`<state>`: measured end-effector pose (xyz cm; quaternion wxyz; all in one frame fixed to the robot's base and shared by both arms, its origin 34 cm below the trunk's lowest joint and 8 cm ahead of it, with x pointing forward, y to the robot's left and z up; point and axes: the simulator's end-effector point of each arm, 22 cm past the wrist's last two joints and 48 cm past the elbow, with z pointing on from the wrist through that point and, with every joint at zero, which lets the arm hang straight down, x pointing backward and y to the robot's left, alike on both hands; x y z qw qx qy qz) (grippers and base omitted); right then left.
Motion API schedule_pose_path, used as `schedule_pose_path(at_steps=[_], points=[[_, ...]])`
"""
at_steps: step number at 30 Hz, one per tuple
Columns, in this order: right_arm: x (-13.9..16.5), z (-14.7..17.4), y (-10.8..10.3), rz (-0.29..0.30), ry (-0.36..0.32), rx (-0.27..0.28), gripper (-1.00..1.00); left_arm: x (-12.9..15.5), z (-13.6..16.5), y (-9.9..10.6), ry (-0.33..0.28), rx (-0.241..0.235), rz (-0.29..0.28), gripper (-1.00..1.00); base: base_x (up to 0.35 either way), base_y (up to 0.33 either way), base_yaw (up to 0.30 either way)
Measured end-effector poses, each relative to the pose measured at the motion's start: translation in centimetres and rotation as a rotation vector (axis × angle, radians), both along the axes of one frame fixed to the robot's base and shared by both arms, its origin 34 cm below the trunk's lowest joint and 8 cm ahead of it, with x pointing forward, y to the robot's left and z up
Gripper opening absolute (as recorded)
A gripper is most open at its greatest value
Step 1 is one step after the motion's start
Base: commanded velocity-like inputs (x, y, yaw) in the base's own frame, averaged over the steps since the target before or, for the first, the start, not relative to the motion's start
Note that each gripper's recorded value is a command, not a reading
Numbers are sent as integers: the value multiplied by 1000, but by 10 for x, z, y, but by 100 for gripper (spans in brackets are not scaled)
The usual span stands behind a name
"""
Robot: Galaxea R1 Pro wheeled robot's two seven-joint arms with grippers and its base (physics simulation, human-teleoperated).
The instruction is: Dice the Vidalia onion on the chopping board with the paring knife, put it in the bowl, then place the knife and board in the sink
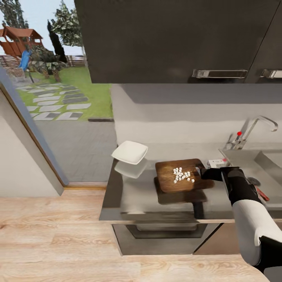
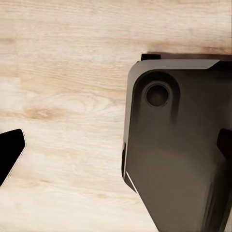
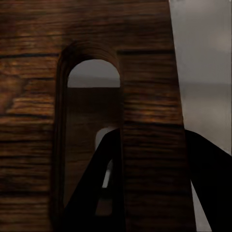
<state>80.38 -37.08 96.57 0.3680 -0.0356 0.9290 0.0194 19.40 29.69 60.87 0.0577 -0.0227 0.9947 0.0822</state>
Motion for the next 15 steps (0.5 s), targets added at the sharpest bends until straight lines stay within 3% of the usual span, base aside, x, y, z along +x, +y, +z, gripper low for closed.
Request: schedule_pose_path(at_steps=[10,15], points=[[0,11,0,-1,-15,-1,-100,6,1,0,-16,-1,1,100,4,268,0],[1,17,0,-2,-24,4,-100,9,2,0,-24,0,1,100,33,67,0]])
